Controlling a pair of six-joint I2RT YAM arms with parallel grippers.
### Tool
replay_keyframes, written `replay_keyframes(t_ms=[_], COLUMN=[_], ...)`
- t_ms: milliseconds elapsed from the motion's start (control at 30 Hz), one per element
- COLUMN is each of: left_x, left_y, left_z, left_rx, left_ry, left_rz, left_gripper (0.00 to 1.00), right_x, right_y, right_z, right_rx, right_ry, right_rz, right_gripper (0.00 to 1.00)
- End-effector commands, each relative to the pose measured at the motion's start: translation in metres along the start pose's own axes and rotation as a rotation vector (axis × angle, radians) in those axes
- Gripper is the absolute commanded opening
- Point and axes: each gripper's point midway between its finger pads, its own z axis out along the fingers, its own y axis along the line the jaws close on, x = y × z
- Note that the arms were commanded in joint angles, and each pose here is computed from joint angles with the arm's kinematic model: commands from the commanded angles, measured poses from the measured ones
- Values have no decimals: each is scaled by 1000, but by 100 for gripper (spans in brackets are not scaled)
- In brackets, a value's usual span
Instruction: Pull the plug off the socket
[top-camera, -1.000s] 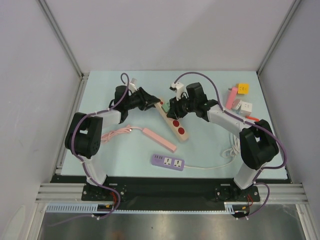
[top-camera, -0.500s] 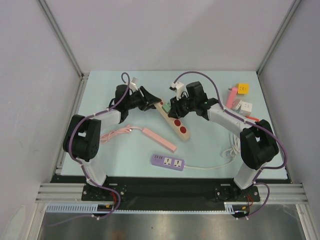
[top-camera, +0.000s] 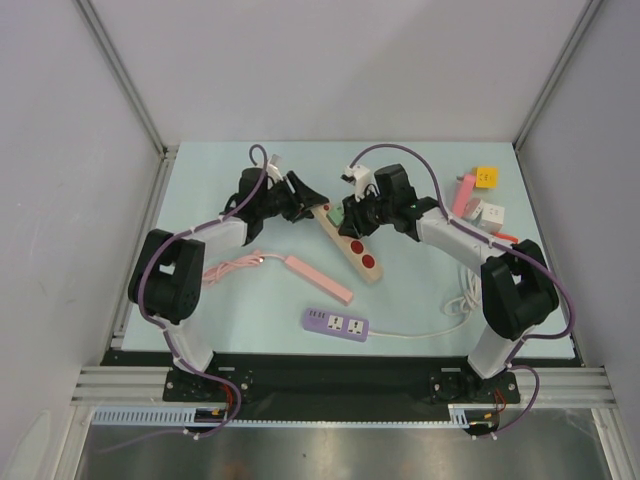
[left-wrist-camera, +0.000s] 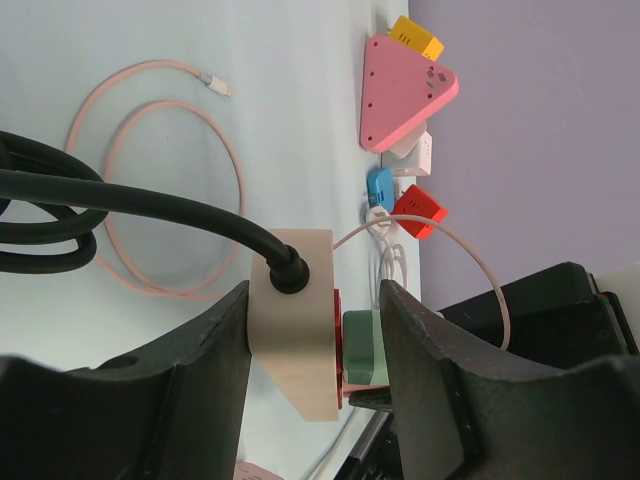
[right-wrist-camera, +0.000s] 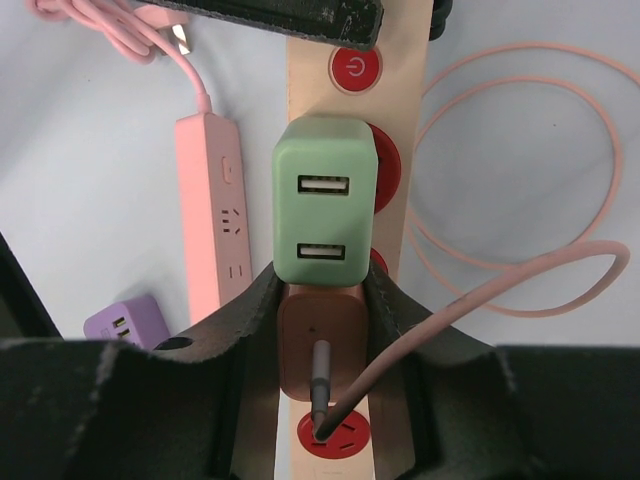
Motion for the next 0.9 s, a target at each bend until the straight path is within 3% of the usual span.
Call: replay_keyframes(t_ms=[0,267,367,500,567,633,767,867], left_x=[-7,2,5,7,8,7,-7,-11], left_y=[-53,-57,-61,-66,-66,-63,-36,-26], left_z=[0,8,12,16,18,18,13,12], left_rx=[118,124,129,139,143,120,-51,-96], left_ry=[-28,-14,-8,-2,3,-10,-98,-124], left_rz=[70,53,54,56,55,52,87,107], left_gripper=[56,54,49,29,12,0,0,0], right_x=[-45,-51,-50,-47,-47,-48,-48,-49], right_y=[28,32,30,28,29,19,-16,-10], right_z=[-15,-19,-18,-18,-18,-18,-26,-30], right_rx=[-95,-160,-157,-155,-163,-94,252,275], right_ry=[-147,-179,-179,-178,-179,-181,-165,-163], right_rz=[-60,-10,-4,4,10,-7,-85,-114], right_gripper=[0,0,0,0,0,0,0,0])
